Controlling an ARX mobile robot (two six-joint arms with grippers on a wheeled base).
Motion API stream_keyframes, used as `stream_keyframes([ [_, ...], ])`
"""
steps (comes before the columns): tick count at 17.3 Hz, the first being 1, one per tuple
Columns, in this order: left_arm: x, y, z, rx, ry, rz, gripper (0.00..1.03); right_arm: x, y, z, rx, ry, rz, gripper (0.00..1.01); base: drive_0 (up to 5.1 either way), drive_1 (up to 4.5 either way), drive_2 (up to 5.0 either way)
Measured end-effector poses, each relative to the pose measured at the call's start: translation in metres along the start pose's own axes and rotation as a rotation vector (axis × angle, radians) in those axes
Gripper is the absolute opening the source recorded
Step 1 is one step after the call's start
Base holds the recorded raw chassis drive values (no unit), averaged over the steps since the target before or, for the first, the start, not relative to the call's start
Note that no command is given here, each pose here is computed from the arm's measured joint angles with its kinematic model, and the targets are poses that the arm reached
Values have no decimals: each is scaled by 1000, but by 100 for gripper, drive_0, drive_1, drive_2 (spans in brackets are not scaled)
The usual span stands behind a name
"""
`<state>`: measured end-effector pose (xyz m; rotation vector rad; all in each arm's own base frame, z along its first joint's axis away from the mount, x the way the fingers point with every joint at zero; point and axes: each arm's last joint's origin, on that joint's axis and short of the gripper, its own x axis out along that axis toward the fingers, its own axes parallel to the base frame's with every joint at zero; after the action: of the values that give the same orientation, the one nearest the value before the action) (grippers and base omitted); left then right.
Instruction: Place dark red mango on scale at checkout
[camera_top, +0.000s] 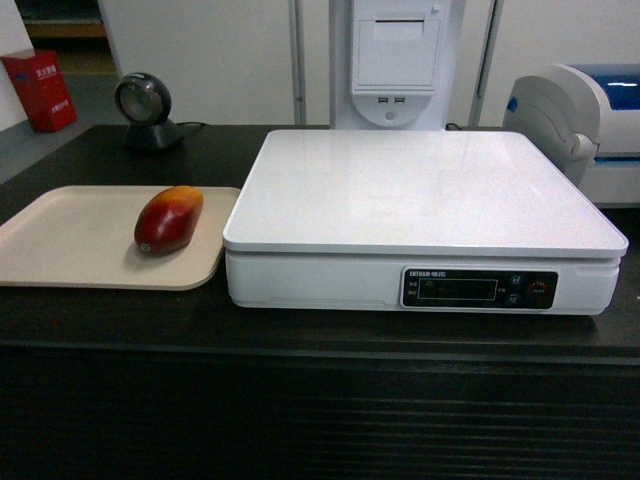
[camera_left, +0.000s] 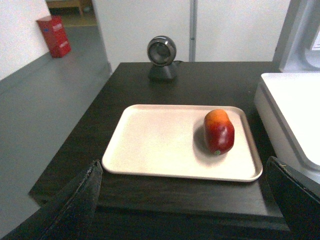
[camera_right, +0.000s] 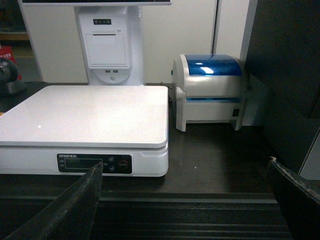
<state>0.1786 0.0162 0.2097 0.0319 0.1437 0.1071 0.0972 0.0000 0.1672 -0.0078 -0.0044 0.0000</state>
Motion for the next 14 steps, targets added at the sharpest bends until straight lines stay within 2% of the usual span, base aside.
stream_keyframes([
  [2,52,-3,17,11,16,-84,98,0,0,0,0,0,0,98,0,0,0],
  [3,79,-9,21,21,58,-138,98,0,0,0,0,0,0,98,0,0,0],
  [4,112,-20,18,28,133,-189,98,0,0,0,0,0,0,98,0,0,0],
  [6,165,-36,8,33,253,-234,98,0,0,0,0,0,0,98,0,0,0],
  [8,207,-46,-1,37,333,-249,98,0,0,0,0,0,0,98,0,0,0],
  [10,243,-53,-9,37,412,-234,98,0,0,0,0,0,0,98,0,0,0],
  [14,283,-61,-21,-14,492,-225,98,0,0,0,0,0,0,98,0,0,0],
])
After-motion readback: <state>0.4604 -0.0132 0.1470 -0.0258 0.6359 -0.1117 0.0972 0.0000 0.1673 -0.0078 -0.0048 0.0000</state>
